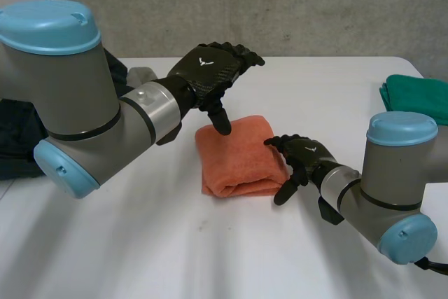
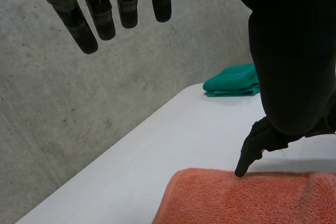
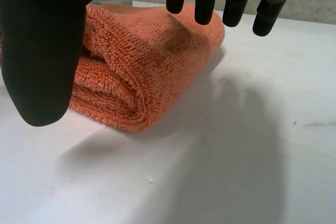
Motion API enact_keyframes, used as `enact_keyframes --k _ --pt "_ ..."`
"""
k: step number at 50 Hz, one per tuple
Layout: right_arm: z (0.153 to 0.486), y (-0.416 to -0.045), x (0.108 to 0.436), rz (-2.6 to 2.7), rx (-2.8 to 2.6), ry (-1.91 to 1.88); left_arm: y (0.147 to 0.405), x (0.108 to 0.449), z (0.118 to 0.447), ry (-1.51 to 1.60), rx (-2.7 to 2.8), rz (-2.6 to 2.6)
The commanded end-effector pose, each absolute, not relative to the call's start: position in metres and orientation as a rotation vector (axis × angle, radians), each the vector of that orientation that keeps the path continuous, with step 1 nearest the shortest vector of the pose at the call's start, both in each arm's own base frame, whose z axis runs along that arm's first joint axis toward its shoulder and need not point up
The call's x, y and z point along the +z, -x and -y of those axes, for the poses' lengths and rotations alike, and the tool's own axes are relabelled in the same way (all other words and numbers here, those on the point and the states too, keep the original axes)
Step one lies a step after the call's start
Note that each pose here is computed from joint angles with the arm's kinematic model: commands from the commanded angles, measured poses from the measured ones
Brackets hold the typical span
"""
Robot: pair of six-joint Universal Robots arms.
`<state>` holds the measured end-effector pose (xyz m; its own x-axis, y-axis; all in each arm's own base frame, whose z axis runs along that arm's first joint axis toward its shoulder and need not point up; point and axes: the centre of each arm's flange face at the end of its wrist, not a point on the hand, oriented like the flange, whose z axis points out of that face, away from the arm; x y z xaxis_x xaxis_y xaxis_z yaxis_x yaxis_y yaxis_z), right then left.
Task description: Fold the laundry.
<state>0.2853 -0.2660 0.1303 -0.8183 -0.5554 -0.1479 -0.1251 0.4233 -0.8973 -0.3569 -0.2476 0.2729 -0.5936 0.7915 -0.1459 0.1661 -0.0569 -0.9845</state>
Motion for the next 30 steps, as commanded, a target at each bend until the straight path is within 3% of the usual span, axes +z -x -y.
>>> enact_keyframes --k 1,9,30 --pt "0.223 -0.318 0.141 -2.127 -1.532 0.927 0.364 0.29 0.231 1.008 1.697 1.675" --pt "0.205 -0.335 0.135 -2.077 -1.7 1.041 0.365 0.302 0.222 1.004 1.713 1.637" --pt "0.22 -0.349 0.101 -2.05 -1.815 1.139 0.365 0.302 0.219 1.007 1.71 1.636"
